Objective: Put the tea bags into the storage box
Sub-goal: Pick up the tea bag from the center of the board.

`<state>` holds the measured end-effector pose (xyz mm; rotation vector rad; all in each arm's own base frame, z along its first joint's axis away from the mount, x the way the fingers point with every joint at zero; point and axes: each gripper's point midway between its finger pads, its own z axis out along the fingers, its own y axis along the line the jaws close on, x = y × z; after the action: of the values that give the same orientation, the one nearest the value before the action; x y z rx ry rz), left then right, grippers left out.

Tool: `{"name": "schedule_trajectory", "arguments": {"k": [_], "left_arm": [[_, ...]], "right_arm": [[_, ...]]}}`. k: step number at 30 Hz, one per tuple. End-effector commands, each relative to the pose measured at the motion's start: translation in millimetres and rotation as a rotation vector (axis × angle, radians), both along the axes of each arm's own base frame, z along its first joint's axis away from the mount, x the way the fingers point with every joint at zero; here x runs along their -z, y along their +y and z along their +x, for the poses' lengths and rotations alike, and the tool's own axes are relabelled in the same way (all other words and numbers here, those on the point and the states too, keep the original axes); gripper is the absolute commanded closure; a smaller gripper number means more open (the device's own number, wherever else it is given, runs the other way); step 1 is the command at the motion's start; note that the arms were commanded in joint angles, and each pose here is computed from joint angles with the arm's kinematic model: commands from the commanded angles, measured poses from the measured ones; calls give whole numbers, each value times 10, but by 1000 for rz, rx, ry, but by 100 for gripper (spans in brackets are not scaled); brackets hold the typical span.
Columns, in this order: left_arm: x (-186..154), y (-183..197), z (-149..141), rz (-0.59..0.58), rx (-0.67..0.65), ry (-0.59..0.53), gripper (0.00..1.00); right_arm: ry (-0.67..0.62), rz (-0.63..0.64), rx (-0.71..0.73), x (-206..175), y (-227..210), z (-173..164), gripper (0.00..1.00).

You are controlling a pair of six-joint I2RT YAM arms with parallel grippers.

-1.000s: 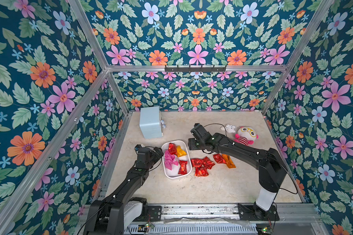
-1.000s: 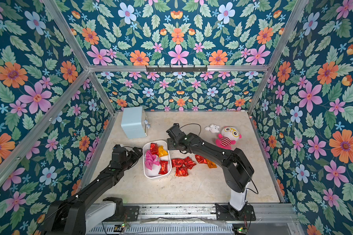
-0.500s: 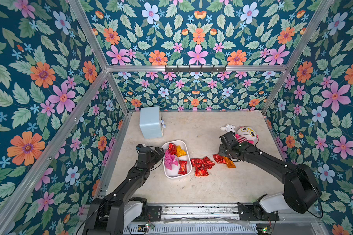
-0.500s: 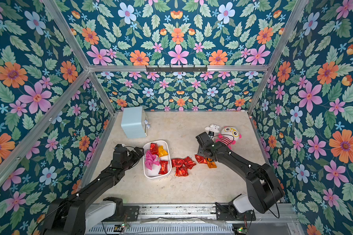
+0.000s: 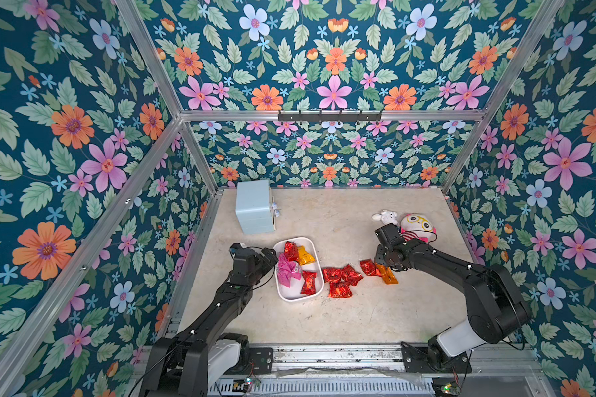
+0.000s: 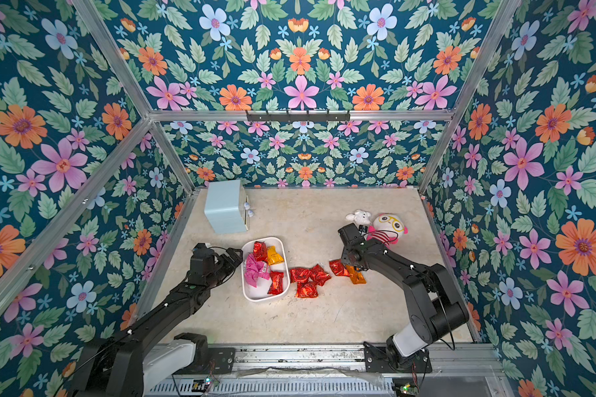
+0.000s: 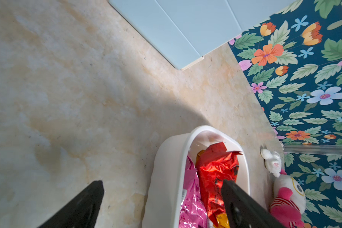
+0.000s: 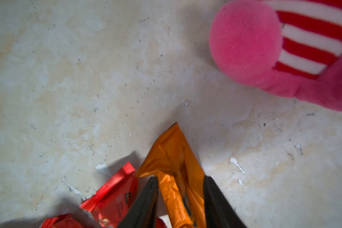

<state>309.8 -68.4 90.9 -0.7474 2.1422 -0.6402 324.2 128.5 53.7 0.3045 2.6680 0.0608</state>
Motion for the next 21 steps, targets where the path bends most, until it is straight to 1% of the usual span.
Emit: {"name": "schedule_trajectory", "arguments": {"k": [1, 5, 8, 10, 13, 15, 18, 21], "left_arm": [[28, 31, -31, 9, -12, 9, 1], [39, 27, -31, 6, -11, 14, 1], [31, 21, -22, 4, -10, 13, 1], [15, 19, -12, 4, -10, 11, 1], [2, 19, -5, 4, -10, 7, 1], [-3, 21, 1, 7, -10, 6, 1], [-8, 20, 2, 7, -9, 5, 1], [-20, 20, 11, 10, -9, 2, 1]], "right_arm": [[11, 23, -33, 76, 62, -5, 63], [35, 28, -33, 195, 56, -64, 65], [32, 14, -26, 207, 28, -63, 76], [29, -5, -27, 196, 1, -52, 85], [14, -47, -28, 131, -57, -21, 92], [2, -72, -24, 72, -95, 4, 100], [-29, -92, -18, -79, -123, 62, 100], [-78, -57, -26, -284, -53, 146, 100]]}}
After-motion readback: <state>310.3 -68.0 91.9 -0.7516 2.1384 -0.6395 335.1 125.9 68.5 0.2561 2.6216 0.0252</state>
